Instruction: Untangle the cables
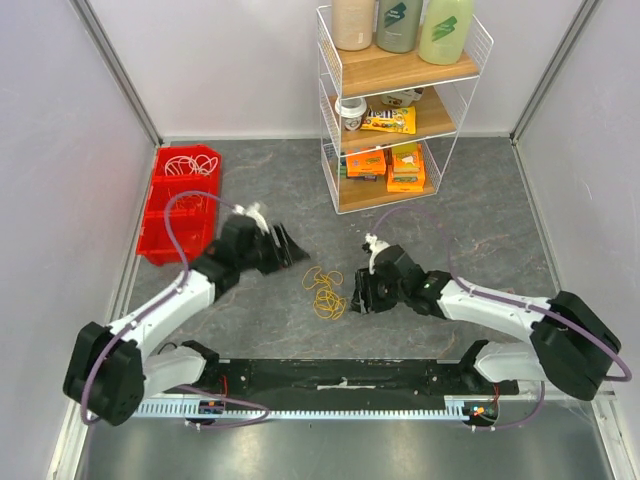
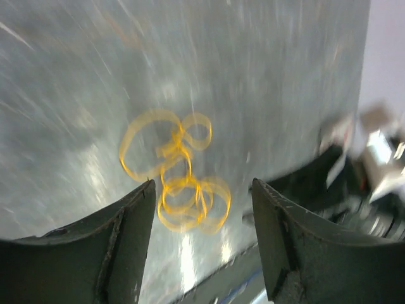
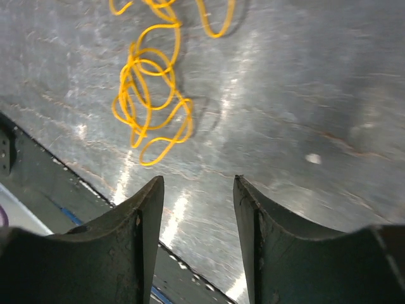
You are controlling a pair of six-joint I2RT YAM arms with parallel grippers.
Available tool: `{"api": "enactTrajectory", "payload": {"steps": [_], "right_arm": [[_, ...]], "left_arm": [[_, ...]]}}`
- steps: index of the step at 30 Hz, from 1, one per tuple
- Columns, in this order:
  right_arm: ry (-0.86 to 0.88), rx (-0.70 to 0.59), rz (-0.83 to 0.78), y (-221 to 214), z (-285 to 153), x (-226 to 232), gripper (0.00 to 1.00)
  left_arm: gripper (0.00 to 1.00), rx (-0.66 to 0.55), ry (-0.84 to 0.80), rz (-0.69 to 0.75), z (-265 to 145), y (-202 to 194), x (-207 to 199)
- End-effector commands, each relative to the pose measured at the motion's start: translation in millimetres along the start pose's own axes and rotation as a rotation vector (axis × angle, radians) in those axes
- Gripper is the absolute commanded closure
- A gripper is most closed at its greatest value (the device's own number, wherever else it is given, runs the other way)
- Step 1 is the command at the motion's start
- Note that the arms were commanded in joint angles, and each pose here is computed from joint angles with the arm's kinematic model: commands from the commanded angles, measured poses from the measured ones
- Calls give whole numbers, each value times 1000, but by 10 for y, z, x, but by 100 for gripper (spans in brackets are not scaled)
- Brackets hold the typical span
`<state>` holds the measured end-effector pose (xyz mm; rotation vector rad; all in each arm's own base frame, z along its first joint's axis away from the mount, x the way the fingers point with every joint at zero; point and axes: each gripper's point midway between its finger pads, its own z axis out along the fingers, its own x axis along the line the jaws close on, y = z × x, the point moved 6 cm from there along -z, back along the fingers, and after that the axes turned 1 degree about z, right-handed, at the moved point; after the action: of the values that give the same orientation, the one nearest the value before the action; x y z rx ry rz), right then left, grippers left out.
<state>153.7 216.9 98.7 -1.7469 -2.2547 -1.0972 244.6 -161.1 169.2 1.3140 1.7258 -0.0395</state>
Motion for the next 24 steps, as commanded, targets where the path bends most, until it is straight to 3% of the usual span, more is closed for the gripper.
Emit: {"api": "enactTrajectory", "payload": {"steps": [1,7,14,15,21,24], "right_arm": [[149,-78,41,50,155,300,48],[104,-80,109,-43,283,201,55],[156,-58,155,-100,425,239,55],[154,-56,156,-93,442,247,58],[87,-75,146,-108,328,185,99],[42,-98,128,-110,204,122,100]], "left_arm": [[35,175,-83,217,-41,-773,59],[40,302,-79,180,-115,-1315,302],[36,298,-119,171,-135,-1347,271],[34,292,-114,166,-129,-1333,262],[29,234,-47,223,-29,-1048,59],[27,245,-2,308,76,-901,-27]]}}
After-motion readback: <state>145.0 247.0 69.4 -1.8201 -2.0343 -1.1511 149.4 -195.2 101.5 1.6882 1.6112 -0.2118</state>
